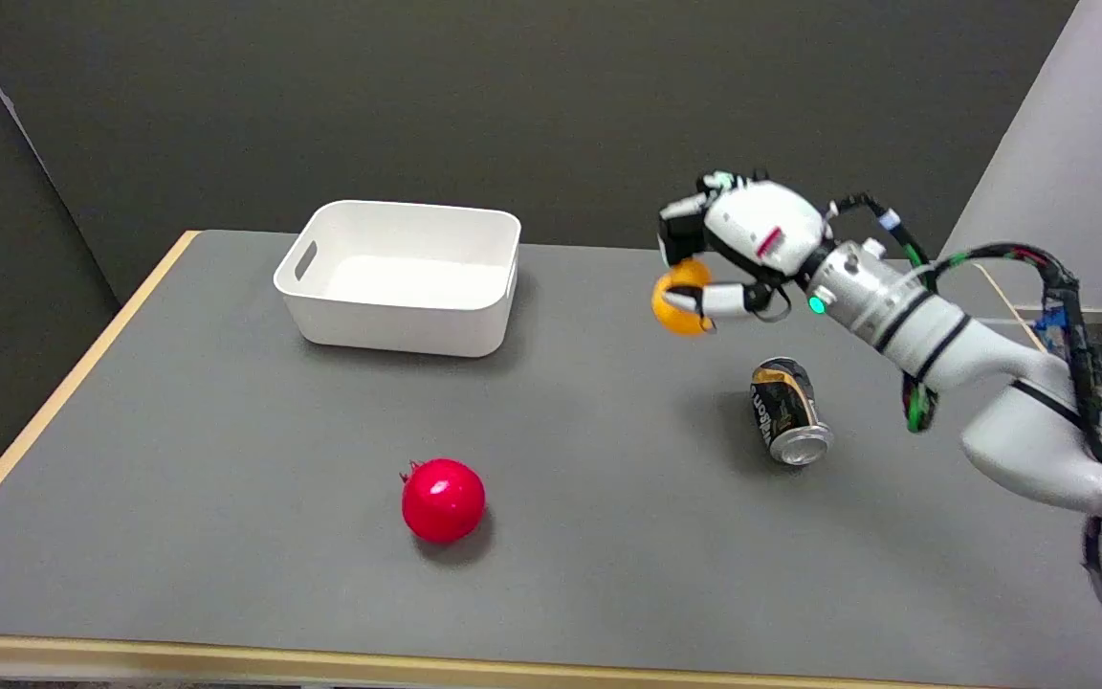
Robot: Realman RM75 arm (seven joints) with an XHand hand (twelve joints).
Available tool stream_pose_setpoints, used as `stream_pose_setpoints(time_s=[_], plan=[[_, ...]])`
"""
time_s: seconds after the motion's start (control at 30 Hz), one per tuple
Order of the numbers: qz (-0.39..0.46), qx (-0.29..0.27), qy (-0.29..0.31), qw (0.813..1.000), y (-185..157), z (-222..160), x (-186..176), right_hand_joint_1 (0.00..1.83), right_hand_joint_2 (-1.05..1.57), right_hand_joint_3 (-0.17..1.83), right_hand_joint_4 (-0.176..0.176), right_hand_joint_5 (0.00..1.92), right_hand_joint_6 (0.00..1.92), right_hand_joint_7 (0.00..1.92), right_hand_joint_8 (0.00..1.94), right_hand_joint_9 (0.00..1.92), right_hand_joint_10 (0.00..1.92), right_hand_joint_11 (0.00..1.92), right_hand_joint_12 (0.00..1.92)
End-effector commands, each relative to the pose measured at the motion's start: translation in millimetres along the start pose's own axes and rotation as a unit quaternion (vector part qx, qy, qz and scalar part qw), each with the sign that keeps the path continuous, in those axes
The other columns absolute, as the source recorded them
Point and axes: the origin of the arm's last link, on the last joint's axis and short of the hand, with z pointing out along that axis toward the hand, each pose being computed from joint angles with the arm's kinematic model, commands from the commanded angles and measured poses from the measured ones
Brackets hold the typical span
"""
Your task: Place the yellow duck into the white box.
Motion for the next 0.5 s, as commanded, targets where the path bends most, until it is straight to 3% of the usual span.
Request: stream_pose_setpoints(time_s=[0.03, 0.5], plan=[[-0.017, 0.071, 0.102, 0.992, -64, 118, 39, 1.19, 0.99, 0.54, -0.118, 0.66, 1.43, 0.87, 1.50, 0.69, 1.25, 0.29, 1.37], [0.019, 0.112, 0.039, 0.993, -136, 215, -14, 1.19, 0.98, 0.56, -0.127, 0.65, 1.45, 0.86, 1.53, 0.69, 1.28, 0.27, 1.34]])
